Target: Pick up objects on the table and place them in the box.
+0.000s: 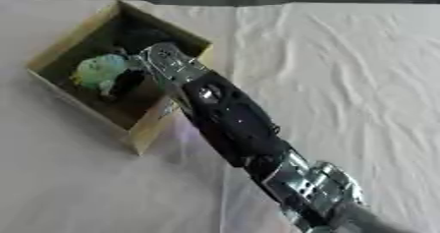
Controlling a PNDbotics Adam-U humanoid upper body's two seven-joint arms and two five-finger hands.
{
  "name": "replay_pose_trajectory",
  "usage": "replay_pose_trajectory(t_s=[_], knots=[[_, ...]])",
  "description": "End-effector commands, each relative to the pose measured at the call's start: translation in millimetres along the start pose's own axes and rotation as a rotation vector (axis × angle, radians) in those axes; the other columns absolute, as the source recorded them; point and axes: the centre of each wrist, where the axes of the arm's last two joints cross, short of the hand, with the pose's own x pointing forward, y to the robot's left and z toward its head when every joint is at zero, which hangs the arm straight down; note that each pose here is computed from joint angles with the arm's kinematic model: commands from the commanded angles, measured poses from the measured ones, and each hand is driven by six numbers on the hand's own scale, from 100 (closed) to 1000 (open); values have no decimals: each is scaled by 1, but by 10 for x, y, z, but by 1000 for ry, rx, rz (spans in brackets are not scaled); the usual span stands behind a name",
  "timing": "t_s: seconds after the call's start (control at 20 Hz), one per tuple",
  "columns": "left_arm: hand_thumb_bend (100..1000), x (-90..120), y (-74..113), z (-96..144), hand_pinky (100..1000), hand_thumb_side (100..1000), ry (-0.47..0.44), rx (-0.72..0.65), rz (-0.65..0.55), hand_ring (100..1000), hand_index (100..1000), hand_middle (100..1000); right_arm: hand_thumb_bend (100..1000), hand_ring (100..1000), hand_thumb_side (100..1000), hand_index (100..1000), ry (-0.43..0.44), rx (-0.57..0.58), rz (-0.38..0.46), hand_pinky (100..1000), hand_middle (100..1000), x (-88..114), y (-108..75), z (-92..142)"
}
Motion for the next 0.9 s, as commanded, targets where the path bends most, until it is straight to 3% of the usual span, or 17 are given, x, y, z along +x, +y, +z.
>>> replay_pose_trajectory(t_s=[0.05,0.4,0.45,0.5,0.85,0.9], knots=[[100,58,10,-27,304,719,-24,-7,1,569,791,681,709,928,786,980,8,-83,-7,890,920,-111,-285,91],[100,56,22,-30,305,719,-26,-2,-5,569,791,681,674,915,800,980,-32,-201,-112,889,900,-292,-640,373],[100,56,24,-30,305,720,-26,-1,-6,569,791,681,584,914,849,979,-36,-222,-127,889,899,-313,-689,426],[100,55,27,-29,305,718,-26,0,-8,569,791,681,621,913,821,976,-38,-249,-141,888,894,-343,-745,489],[100,48,51,-27,305,718,-25,10,-18,569,790,682,335,895,946,931,-33,-450,-232,882,856,-582,-1064,1048],[100,47,55,-27,305,718,-25,12,-19,569,790,681,243,892,939,901,-30,-479,-250,875,876,-623,-1088,1139]])
